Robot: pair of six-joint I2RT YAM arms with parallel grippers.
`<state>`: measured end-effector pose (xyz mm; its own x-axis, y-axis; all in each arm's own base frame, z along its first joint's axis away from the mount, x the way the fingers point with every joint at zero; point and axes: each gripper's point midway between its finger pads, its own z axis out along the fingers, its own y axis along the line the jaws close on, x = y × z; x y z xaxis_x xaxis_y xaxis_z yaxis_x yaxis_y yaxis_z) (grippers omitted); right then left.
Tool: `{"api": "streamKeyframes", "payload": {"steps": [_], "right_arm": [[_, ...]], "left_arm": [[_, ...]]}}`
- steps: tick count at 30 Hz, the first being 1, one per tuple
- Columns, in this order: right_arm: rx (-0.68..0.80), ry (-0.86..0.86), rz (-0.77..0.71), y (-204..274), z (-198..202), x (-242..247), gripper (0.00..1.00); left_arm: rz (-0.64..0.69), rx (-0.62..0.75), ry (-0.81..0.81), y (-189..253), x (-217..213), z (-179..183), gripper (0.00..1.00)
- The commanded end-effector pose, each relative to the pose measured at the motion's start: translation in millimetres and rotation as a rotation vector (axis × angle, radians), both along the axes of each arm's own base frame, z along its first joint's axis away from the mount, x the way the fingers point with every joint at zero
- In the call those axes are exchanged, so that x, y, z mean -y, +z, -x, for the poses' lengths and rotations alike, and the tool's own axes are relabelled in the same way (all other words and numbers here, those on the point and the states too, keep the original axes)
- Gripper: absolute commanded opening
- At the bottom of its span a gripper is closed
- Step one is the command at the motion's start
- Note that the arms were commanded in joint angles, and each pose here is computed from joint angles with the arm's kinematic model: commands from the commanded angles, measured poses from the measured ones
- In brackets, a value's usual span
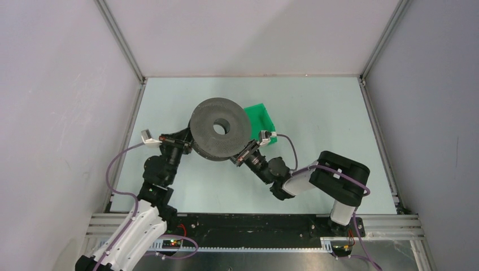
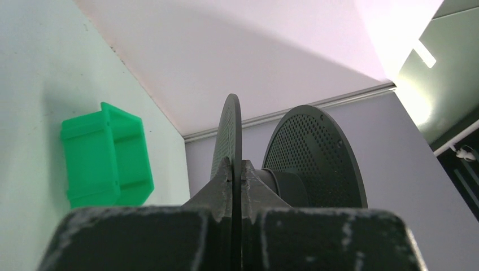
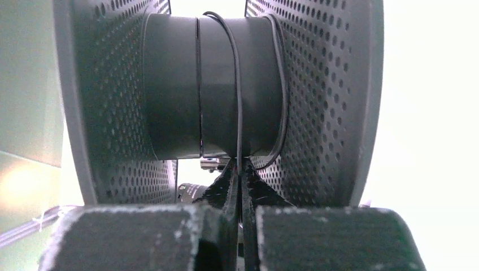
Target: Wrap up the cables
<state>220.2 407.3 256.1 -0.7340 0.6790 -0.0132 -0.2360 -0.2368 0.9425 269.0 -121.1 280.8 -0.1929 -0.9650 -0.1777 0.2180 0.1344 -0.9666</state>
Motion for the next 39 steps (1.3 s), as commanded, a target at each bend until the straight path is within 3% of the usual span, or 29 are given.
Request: {"api": "streamKeyframes", "payload": {"steps": [1, 12, 39], "right_arm": [[-0.112, -0.179, -0.032, -17, -29, 10, 0.01], [-0.057, -0.342, -0.005, -2, -39, 30, 0.05], [-0.037, -0.287, 0.081, -17, -16, 48, 0.28]], "left_arm": [[0.211, 0.148, -0.093, 58, 3, 21, 0.00], [0.251, 0.143, -0.072, 54, -3, 23, 0.00], [0.246, 0.168, -0.031, 52, -12, 27, 0.00]]}}
